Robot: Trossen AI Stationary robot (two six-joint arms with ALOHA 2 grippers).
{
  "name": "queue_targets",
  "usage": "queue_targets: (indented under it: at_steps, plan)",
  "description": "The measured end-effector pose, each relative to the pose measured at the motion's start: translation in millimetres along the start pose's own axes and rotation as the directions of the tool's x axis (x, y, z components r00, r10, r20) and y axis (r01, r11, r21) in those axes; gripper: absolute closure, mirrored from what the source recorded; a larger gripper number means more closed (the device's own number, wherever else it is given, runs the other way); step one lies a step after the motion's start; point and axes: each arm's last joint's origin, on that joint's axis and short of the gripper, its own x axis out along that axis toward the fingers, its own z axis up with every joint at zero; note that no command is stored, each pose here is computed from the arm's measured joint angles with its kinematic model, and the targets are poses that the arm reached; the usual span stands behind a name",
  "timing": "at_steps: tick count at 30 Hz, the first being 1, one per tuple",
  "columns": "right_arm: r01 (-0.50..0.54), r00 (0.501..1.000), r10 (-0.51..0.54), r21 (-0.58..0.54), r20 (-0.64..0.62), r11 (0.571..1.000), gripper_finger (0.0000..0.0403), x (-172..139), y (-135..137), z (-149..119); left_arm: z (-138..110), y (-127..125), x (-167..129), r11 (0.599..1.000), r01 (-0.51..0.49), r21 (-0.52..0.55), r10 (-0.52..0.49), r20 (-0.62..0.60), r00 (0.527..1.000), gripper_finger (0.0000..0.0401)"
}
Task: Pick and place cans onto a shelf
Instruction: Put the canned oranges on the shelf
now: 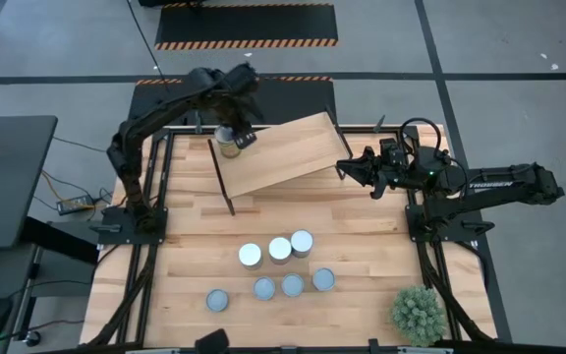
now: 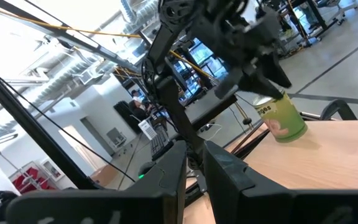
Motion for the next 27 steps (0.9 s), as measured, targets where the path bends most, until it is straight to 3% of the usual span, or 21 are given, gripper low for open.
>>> queue_targets:
  at_steps: [8,13,27]
  plan:
    - [0.0,1.0,0.0,0.013,0.0,1.0,0.0341,0.0,0.0,0.0,2.7,-10.6,21.6,0.983,-0.095,0.154,0.113,-0.111,0.987,0.0189]
    - [0.0,1.0,0.0,0.013,0.002,1.0,0.0341,0.0,0.1,0.2,2.4,-9.0,30.2,0.984,-0.082,0.157,0.107,-0.158,0.982,0.0195]
    - [-0.002,1.0,0.002,0.008,0.005,1.0,0.0341,0.0,0.3,0.4,4.3,-5.1,26.8,0.981,-0.097,0.168,0.117,-0.118,0.986,0.02]
